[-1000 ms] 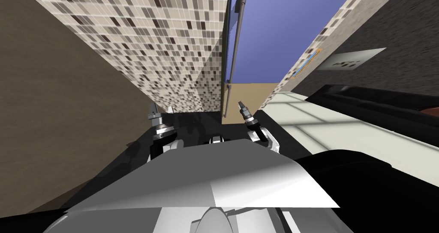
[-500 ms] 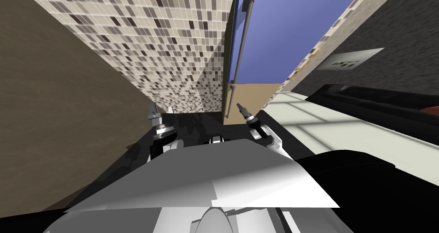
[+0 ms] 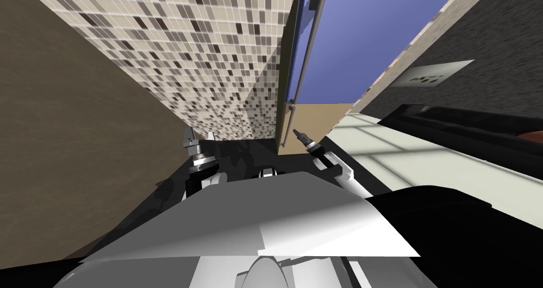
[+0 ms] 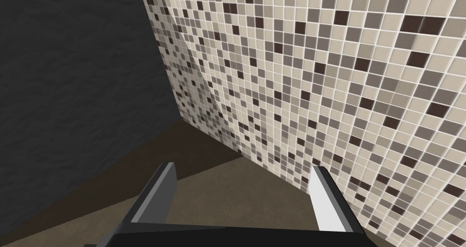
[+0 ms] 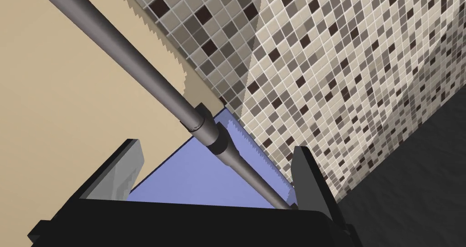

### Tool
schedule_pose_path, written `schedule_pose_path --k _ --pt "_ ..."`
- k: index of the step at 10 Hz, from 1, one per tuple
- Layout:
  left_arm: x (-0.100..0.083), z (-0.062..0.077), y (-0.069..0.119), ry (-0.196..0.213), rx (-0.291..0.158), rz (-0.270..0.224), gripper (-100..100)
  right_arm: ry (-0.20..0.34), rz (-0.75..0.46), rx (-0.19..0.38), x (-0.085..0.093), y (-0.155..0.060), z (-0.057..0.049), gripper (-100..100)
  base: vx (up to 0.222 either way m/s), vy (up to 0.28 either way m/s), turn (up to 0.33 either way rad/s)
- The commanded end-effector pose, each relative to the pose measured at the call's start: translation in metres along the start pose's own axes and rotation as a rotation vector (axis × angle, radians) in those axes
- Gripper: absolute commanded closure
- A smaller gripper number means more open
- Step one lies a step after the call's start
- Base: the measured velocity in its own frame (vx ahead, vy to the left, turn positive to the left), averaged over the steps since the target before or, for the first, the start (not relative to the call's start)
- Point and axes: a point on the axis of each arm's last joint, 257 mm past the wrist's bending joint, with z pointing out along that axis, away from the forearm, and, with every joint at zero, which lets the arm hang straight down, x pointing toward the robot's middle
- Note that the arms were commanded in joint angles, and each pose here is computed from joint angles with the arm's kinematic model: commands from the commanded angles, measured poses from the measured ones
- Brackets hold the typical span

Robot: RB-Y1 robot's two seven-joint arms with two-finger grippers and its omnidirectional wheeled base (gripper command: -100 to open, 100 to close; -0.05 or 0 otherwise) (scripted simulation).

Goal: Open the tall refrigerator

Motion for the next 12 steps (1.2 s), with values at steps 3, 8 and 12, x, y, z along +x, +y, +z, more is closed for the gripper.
schedule_pose_path --k 3,8,12 --pt "0.0 0.0 0.0 0.0 0.0 0.0 0 0.096 -0.21 0.072 -0.009 -0.044 0.001 -100 0.057 0.112 -0.017" --pt "0.0 0.0 0.0 0.0 0.0 0.0 0 0.156 -0.36 0.12 -0.024 -0.075 0.001 -100 0.039 0.075 -0.013" --pt "0.0 0.0 0.0 0.0 0.0 0.0 0 0.205 -0.512 0.172 -0.048 -0.106 0.0 -100 0.043 0.088 -0.013"
